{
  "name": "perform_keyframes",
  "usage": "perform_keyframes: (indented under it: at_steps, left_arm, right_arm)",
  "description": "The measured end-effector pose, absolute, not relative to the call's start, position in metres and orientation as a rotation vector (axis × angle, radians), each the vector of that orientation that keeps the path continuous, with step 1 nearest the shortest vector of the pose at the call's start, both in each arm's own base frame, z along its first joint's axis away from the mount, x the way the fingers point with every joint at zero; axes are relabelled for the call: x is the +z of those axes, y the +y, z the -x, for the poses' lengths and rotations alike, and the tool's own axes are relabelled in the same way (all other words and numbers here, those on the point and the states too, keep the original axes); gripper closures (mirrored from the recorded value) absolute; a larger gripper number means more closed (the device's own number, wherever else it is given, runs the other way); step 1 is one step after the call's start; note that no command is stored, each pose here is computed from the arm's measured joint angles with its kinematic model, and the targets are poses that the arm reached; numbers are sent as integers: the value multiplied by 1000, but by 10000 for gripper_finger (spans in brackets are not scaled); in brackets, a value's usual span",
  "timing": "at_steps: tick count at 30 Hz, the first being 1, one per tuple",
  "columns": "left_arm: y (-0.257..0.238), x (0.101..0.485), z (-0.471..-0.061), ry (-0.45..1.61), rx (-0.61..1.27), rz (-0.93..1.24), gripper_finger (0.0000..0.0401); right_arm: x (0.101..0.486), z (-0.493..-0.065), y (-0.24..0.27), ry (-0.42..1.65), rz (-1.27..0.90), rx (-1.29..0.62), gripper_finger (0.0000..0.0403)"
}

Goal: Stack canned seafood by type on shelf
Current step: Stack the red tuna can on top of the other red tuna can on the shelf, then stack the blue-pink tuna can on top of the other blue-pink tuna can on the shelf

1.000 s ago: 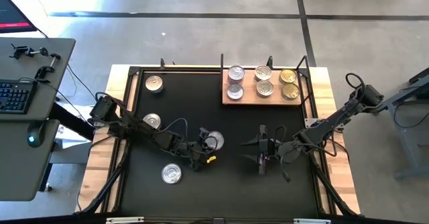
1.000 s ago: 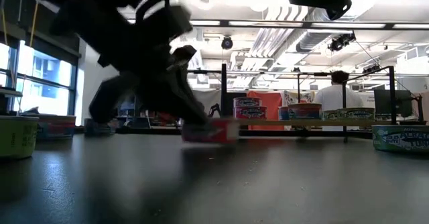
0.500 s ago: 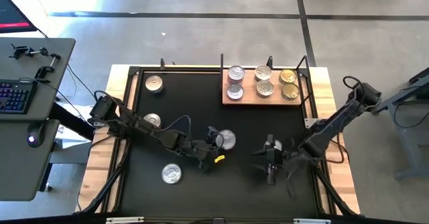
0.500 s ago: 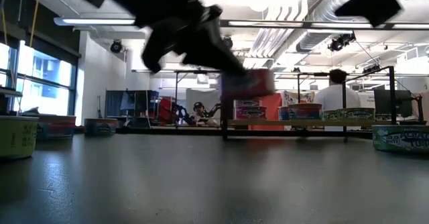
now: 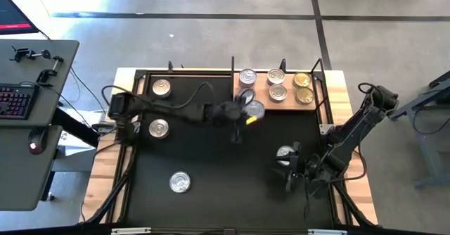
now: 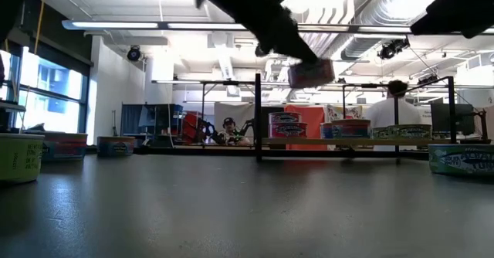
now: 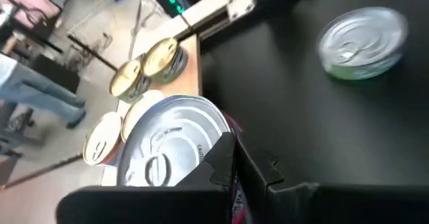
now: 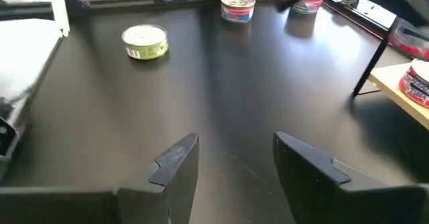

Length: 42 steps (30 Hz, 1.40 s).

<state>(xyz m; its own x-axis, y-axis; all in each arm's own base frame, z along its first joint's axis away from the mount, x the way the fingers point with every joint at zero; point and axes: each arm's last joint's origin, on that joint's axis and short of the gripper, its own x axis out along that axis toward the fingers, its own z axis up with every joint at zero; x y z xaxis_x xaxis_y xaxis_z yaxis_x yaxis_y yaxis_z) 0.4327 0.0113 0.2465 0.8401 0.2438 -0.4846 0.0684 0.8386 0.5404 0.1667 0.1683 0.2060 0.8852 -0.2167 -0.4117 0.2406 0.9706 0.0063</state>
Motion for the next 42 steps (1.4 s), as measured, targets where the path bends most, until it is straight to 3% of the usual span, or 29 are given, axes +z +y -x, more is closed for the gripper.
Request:
perform_keyframes:
  at_steps: [14, 27, 42]
  left_arm:
    - [85, 225, -451, 751, 241, -550, 401]
    - [97, 220, -446, 795, 259, -504, 395]
    - [99, 221, -446, 798, 290, -496, 307]
  right_arm:
    - [205, -166, 168, 422, -59, -246, 219]
    - [205, -166, 168, 421, -68, -247, 219]
    - [205, -166, 168, 421, -68, -247, 219]
